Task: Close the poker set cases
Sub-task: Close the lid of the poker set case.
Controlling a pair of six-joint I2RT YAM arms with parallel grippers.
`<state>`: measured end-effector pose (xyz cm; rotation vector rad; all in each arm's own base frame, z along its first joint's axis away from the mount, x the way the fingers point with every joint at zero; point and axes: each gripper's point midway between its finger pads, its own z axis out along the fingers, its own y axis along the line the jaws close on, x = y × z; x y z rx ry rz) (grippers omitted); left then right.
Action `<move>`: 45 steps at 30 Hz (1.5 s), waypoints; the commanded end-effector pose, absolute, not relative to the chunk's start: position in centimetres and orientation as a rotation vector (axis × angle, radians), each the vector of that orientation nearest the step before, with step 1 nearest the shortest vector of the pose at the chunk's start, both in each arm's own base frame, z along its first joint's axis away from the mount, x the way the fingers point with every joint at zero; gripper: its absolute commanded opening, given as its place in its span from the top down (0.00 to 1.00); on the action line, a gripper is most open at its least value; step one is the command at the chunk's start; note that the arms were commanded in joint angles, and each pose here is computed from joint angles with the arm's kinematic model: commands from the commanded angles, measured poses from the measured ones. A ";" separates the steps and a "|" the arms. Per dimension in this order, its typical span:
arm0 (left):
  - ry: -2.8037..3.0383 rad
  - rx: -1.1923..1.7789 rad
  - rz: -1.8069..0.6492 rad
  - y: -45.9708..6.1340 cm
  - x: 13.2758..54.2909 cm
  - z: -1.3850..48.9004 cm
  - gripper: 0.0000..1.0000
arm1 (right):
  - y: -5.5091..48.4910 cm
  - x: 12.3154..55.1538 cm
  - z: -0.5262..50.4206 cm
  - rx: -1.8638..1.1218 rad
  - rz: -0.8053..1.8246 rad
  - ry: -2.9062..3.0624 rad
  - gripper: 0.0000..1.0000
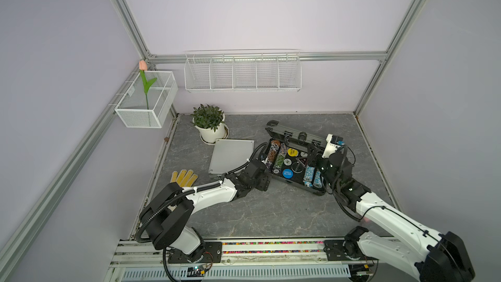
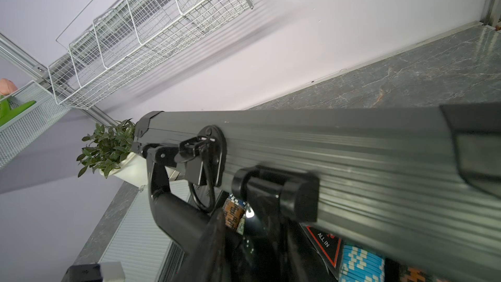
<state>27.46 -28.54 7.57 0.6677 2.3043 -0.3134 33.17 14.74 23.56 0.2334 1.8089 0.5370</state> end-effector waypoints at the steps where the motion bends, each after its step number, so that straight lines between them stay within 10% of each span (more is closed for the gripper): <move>1: 2.337 0.741 -0.235 -27.5 27.0 5.5 0.19 | 13.1 32.9 20.5 0.159 0.336 1.911 0.65; 45: 2.204 0.942 -0.408 -43.2 29.9 4.4 0.20 | 12.0 33.7 20.1 0.197 0.247 1.897 0.65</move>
